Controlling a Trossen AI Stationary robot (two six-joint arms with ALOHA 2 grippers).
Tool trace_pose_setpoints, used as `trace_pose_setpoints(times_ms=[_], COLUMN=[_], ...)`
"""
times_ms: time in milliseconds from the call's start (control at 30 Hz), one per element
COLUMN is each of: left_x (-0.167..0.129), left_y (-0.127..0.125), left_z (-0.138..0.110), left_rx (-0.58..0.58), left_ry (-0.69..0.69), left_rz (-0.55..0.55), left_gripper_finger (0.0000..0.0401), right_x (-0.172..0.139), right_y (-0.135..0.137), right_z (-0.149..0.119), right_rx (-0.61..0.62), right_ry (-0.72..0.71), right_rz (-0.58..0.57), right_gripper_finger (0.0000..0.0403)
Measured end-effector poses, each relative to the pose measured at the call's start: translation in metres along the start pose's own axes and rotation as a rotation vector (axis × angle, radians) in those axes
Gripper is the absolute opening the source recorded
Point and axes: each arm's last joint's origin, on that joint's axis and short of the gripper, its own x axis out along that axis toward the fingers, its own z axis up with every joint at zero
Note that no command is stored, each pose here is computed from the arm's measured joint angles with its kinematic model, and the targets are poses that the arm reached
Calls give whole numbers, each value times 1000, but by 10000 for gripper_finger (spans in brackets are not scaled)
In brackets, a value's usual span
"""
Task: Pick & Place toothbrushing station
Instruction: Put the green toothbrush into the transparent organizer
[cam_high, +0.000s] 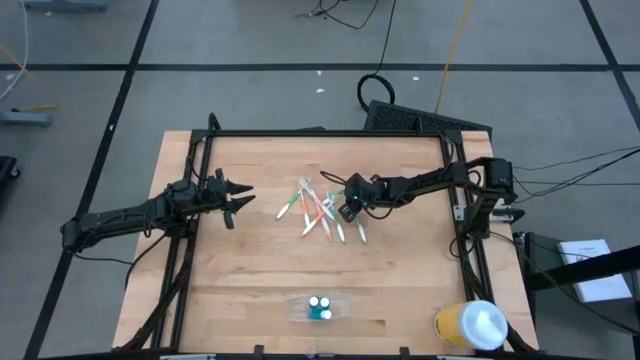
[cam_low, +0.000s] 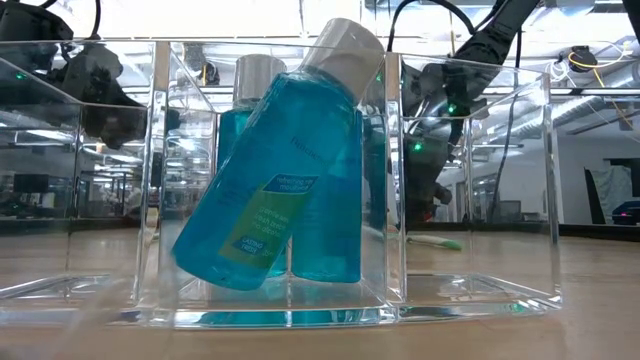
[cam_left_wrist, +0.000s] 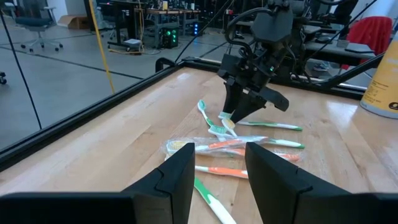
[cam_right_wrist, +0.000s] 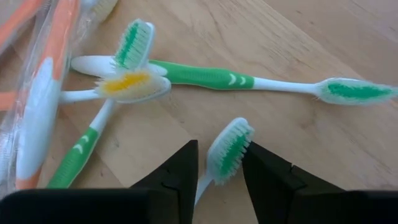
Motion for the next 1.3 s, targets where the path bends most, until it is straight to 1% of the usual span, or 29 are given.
trace_pose_setpoints(times_ms=[367,533,833,933,1100,1300], left_x=[0,0,0,0,0,0], left_y=[0,0,0,0,0,0], left_z=[0,0,0,0,0,0], left_rx=[0,0,0,0,0,0], left_ry=[0,0,0,0,0,0], left_rz=[0,0,0,0,0,0], left_gripper_finger=[147,147,147,147,147,147], right_x=[0,0,-4,-14,-35,-55], right_y=[-1,-1,3,5,14,46], right_z=[1,1,8,12,18,18], right_rx=[-16,-47,-111,-116,-141,-248], right_ry=[2,0,-60,-68,-128,-285], right_rz=[1,1,56,104,180,316], right_gripper_finger=[83,70,56,56,55,55])
